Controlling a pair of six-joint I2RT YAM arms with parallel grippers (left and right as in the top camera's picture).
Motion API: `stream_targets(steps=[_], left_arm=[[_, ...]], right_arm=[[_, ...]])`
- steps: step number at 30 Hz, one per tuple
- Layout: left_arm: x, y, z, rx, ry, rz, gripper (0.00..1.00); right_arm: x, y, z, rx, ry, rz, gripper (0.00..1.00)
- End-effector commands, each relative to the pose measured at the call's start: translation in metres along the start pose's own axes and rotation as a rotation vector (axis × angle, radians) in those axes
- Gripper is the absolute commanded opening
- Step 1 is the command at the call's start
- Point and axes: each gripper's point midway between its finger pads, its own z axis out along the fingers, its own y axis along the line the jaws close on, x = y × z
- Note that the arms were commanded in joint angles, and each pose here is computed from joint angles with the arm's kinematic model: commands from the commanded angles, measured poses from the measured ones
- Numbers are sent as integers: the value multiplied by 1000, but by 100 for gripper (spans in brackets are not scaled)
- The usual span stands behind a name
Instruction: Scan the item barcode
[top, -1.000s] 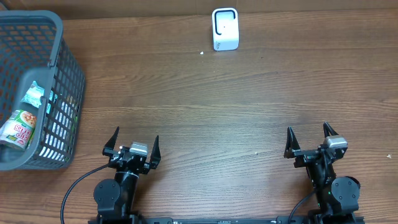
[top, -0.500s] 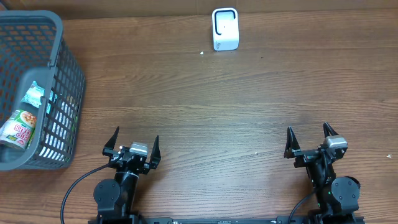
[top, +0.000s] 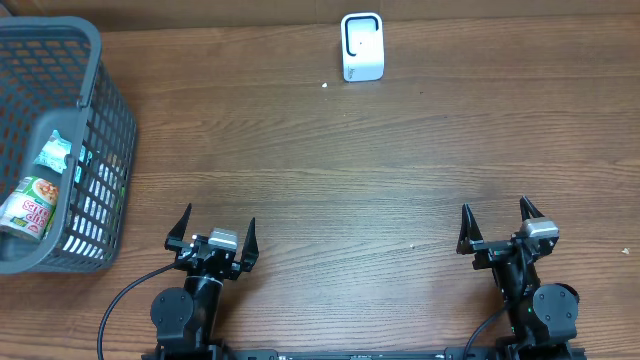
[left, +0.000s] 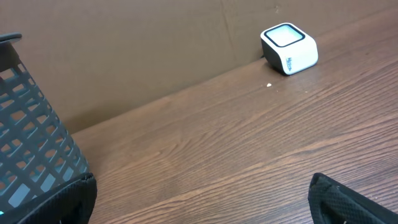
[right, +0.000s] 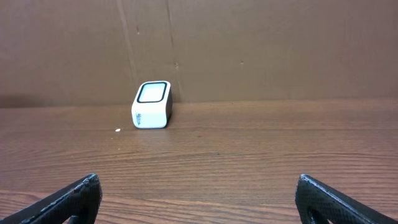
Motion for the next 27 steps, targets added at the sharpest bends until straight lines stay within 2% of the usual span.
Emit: stream_targets(steps=[1,12,17,21,27], left_arm=[[-1,-2,0,8,-10,17,100],[-1,-1,0,3,-14,17,100],[-16,-5,-1,35,-67,-75,100],[-41,3,-8,25,-110,-125,100],[-101,21,-17,33,-123,-139,100]], right_arm=[[0,-2,0,10,-11,-4,100],[0,-2,0,10,-11,-4,100],[0,-2,0,10,-10,-4,100],[0,-2,0,10,-11,-4,100],[0,-2,0,10,-11,-4,100]])
